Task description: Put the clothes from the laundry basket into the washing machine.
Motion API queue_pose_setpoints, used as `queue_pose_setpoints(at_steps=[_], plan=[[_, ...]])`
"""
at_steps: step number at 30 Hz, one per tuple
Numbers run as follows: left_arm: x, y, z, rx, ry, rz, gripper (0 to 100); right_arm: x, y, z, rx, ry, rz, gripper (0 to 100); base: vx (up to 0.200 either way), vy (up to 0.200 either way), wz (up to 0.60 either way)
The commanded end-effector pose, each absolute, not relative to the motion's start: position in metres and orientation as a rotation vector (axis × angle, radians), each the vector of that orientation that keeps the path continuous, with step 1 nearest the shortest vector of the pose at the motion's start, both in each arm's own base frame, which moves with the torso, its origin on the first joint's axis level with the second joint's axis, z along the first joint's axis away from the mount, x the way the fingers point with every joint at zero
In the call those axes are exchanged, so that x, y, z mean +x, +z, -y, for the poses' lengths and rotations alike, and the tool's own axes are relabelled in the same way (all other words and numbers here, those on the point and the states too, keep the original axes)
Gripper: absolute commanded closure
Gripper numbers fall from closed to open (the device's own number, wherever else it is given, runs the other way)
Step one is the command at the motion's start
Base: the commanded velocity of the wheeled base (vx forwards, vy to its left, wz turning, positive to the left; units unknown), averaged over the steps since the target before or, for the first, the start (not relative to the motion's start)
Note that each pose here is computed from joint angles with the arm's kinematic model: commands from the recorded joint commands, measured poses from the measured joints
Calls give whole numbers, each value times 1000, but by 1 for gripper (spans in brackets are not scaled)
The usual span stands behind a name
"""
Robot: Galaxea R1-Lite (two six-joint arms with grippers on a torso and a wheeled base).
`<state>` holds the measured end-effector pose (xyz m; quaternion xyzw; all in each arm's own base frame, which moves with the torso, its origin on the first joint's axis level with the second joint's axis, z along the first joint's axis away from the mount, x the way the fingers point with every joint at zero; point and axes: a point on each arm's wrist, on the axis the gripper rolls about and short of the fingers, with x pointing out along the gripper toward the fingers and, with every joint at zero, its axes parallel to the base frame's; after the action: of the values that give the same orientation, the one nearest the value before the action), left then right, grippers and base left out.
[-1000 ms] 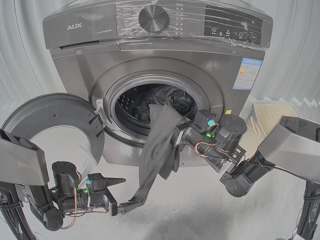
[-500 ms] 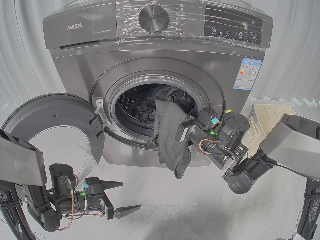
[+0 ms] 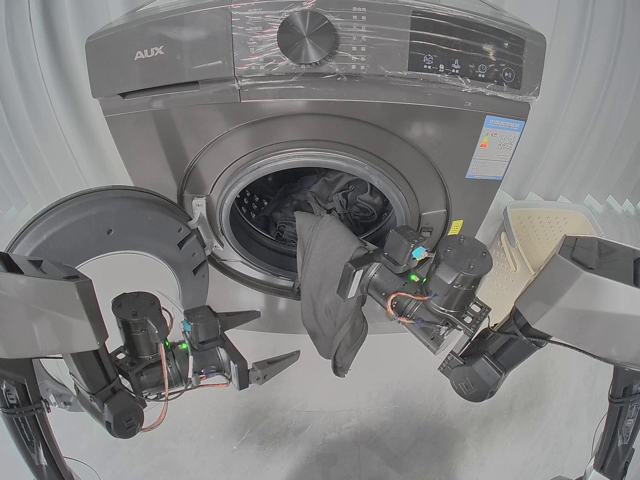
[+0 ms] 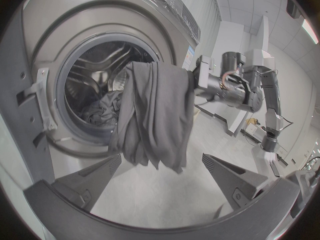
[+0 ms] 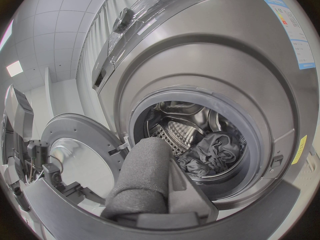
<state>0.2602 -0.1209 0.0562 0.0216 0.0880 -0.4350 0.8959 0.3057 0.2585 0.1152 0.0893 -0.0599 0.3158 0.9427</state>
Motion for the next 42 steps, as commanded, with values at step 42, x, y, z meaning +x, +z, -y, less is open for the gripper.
queue_pose_setpoints(at_steps=[42], plan=[[316, 35, 172, 29, -858, -90, 0, 226, 112, -275, 170, 798, 19, 100, 0, 0, 0]])
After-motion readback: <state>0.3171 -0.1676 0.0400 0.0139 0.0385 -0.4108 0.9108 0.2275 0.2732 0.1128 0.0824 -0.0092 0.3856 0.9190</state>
